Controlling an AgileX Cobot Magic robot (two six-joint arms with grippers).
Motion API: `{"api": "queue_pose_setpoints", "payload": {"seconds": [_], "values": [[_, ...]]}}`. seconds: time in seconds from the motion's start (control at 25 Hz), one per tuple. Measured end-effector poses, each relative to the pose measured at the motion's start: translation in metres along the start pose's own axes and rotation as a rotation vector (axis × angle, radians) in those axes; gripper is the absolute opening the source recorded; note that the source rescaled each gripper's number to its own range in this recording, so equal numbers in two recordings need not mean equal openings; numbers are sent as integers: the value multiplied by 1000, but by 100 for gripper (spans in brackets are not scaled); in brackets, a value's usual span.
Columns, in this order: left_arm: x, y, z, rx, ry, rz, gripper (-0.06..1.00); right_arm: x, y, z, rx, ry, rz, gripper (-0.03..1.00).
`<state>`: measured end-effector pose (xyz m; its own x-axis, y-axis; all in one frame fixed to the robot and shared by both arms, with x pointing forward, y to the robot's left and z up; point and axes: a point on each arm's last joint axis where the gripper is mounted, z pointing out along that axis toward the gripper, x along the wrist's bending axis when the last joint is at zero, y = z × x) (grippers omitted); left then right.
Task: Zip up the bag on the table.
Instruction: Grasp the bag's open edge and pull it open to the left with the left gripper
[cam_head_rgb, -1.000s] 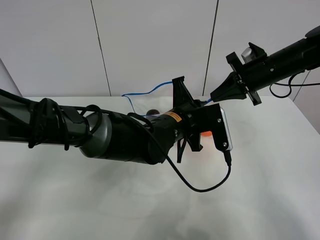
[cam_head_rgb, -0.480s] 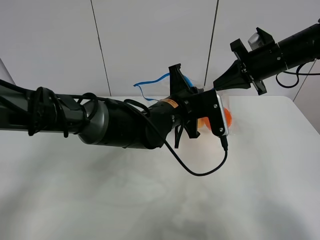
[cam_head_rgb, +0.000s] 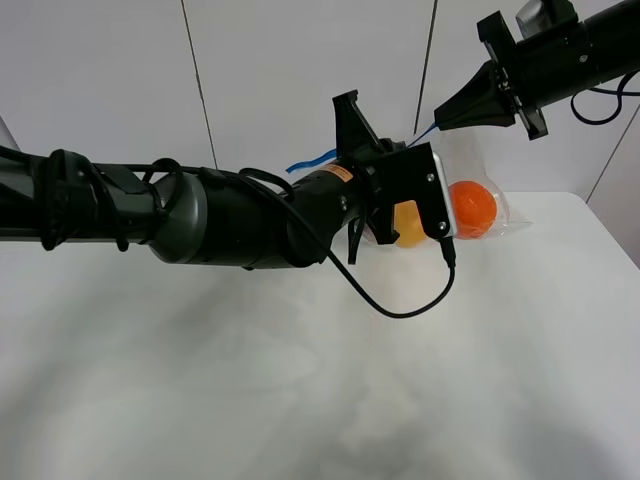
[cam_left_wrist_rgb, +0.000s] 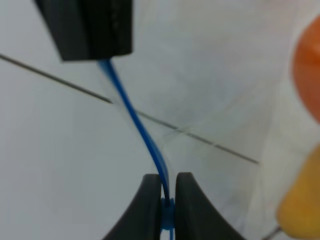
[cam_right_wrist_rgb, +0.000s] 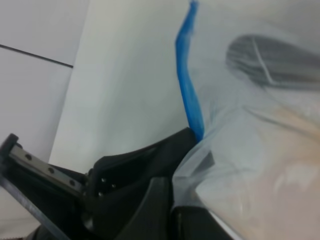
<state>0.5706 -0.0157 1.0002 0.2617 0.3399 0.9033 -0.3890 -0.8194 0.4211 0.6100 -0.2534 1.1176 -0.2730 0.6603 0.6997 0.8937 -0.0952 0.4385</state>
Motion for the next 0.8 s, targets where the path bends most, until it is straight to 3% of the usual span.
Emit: {"api": "queue_pose_setpoints", "payload": {"seconds": [0.44,0.8], "values": [[18,-39,11,83,-25,-16,0,28,0,-23,-64,9,-64,0],[22,-51,13,107,-52,-22,0,59,18,-48,-145,16,-145,0]]}}
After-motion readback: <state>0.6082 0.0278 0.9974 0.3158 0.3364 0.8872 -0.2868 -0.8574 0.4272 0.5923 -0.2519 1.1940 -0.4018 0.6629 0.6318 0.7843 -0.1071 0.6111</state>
